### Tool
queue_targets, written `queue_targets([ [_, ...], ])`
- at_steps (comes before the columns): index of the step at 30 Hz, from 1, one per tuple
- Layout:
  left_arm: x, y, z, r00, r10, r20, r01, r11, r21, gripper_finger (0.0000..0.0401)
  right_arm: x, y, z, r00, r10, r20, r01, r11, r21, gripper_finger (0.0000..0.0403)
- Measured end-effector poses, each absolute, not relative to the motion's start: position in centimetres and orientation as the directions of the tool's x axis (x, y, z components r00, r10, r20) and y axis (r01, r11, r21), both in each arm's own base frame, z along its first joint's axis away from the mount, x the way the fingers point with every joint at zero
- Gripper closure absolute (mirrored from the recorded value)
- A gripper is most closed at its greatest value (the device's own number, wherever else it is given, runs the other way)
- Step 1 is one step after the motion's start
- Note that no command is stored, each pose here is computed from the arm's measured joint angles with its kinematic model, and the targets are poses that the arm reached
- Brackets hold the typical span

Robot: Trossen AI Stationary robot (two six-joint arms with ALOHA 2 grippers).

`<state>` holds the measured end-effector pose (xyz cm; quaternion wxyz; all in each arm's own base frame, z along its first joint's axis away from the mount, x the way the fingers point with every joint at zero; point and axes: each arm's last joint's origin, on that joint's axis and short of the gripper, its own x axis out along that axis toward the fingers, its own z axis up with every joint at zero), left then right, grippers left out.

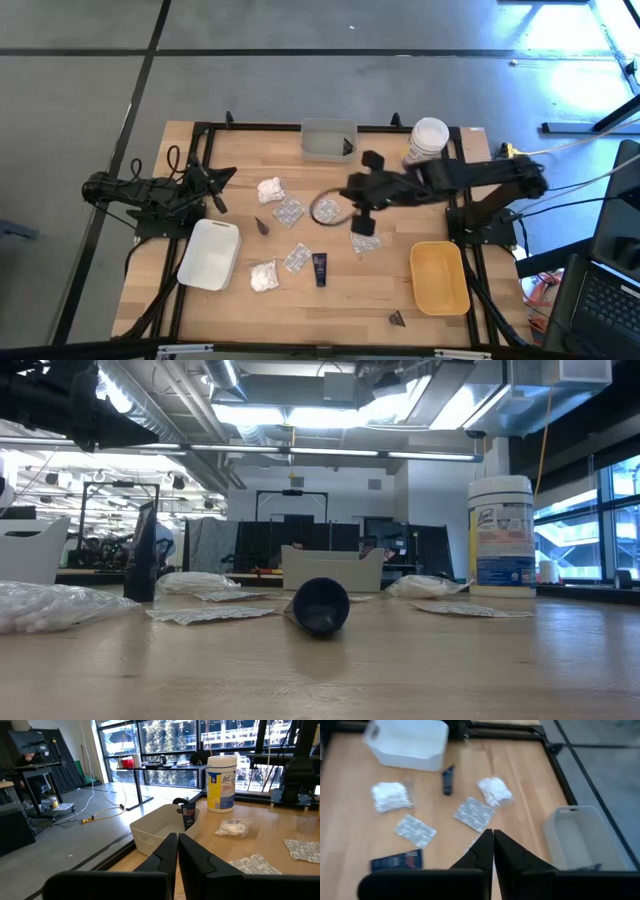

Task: Pick & Place Travel size toiletries
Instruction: Put the right cotton pack into the yellow bin

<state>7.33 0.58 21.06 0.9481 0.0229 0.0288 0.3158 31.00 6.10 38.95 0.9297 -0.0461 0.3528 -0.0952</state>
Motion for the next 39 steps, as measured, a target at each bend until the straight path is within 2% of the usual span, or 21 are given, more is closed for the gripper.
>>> queue_targets([
  [7, 7.3, 0.6, 21.1, 0.799, 0.6, -0.04, -0.597, 0.8, 0.061, 0.0391, 26.8, 7.1, 36.1, 0.803, -0.14, -0.579, 0.142, 0.989, -0.043, 0.0396],
  [13, 7.3, 0.6, 21.1, 0.799, 0.6, -0.04, -0.597, 0.8, 0.061, 0.0388, 24.1, 8.5, 33.1, 0.83, -0.063, -0.554, 0.099, 0.995, 0.034, 0.0382],
  [20, 7.3, 0.6, 21.1, 0.799, 0.6, -0.04, -0.597, 0.8, 0.062, 0.039, 24.1, 9.7, 31.0, 0.831, -0.009, -0.557, 0.046, 0.998, 0.051, 0.0368],
  [24, 7.3, 0.6, 21.1, 0.799, 0.6, -0.04, -0.597, 0.8, 0.061, 0.0389, 24.5, 10.0, 30.5, 0.816, 0.025, -0.577, 0.016, 0.998, 0.066, 0.0345],
  [28, 7.3, 0.6, 21.1, 0.799, 0.6, -0.04, -0.597, 0.8, 0.061, 0.0391, 24.4, 9.8, 30.1, 0.799, -0.01, -0.601, 0.039, 0.999, 0.035, 0.0312],
  [31, 7.3, 0.6, 21.1, 0.799, 0.6, -0.04, -0.597, 0.8, 0.061, 0.039, 24.1, 9.5, 29.8, 0.776, -0.084, -0.625, 0.097, 0.995, -0.013, 0.0293],
  [35, 7.3, 0.6, 21.1, 0.799, 0.6, -0.04, -0.597, 0.8, 0.062, 0.0389, 23.2, 8.8, 29.0, 0.7, -0.216, -0.68, 0.198, 0.974, -0.105, 0.0279],
  [39, 7.3, 0.6, 21.1, 0.799, 0.6, -0.04, -0.597, 0.8, 0.061, 0.0391, 22.5, 8.4, 28.4, 0.63, -0.27, -0.728, 0.237, 0.96, -0.151, 0.0271],
])
